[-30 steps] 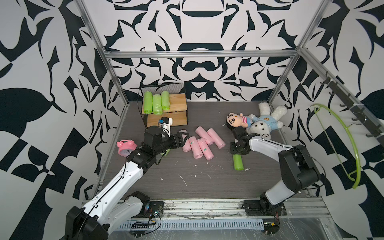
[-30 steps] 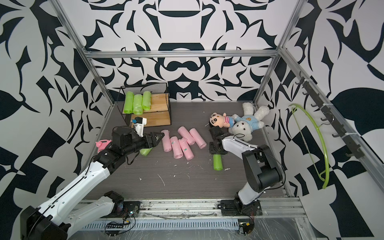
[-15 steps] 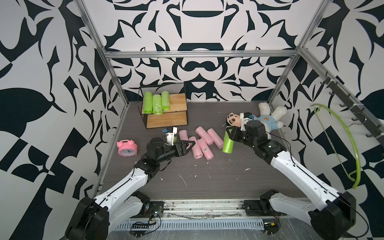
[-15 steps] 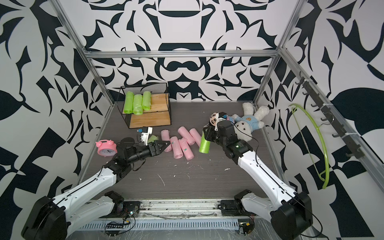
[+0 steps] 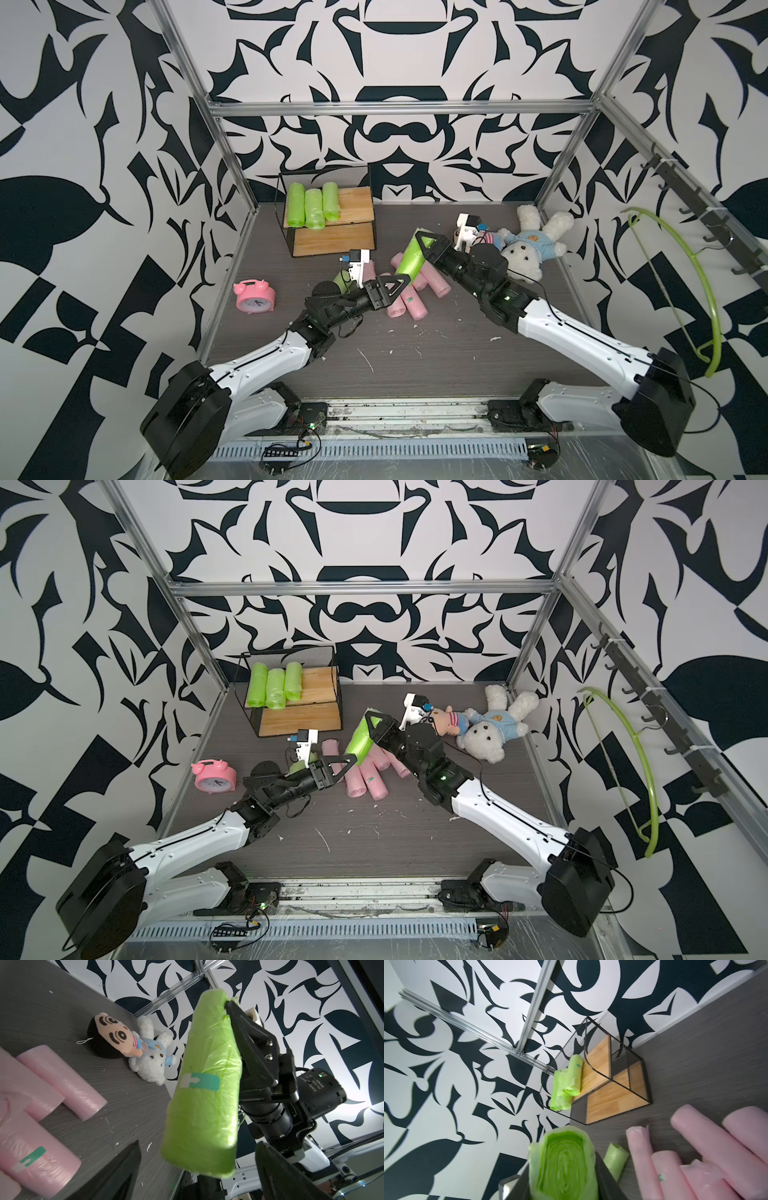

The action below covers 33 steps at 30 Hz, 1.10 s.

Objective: Sort the rolls of trash bags by color and place them on the shelf
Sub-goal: Pick up the roll of trash bags from the center of the board.

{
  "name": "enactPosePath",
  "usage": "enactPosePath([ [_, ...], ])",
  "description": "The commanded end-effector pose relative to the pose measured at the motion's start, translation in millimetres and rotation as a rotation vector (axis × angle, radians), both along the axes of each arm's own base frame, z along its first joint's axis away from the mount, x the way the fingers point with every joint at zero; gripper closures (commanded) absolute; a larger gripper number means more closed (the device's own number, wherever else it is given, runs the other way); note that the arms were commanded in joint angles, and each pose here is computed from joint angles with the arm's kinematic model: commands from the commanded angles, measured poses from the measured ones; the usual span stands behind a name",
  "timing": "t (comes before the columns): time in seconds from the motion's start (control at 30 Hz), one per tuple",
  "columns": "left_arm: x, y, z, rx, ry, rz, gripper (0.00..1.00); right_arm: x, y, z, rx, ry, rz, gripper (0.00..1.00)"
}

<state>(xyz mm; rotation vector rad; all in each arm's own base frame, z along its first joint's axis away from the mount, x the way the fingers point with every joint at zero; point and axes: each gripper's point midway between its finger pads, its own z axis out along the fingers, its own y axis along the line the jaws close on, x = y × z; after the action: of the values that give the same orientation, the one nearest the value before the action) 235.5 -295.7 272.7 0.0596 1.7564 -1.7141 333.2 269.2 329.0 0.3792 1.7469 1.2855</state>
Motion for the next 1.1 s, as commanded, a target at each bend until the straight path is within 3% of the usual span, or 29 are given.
enactPosePath([
  [0.0, 5, 1, 46, -0.119, -0.088, 0.025, 0.06, -4, -2, 66, 0.238, -0.133, -0.010, 0.62],
  [0.43, 23, 5, 72, -0.202, -0.093, 0.107, 0.14, -10, 10, 83, 0.332, -0.131, 0.055, 0.62],
  [0.67, 26, 8, 75, -0.238, -0.105, 0.119, 0.30, -11, 10, 81, 0.335, -0.123, 0.063, 0.63],
  [0.93, 26, 10, 74, -0.217, -0.110, 0.121, 0.55, -8, 11, 75, 0.329, -0.114, 0.056, 0.62],
  [1.07, 28, 16, 72, -0.198, -0.115, 0.142, 0.65, -5, 12, 68, 0.307, -0.112, 0.048, 0.51],
])
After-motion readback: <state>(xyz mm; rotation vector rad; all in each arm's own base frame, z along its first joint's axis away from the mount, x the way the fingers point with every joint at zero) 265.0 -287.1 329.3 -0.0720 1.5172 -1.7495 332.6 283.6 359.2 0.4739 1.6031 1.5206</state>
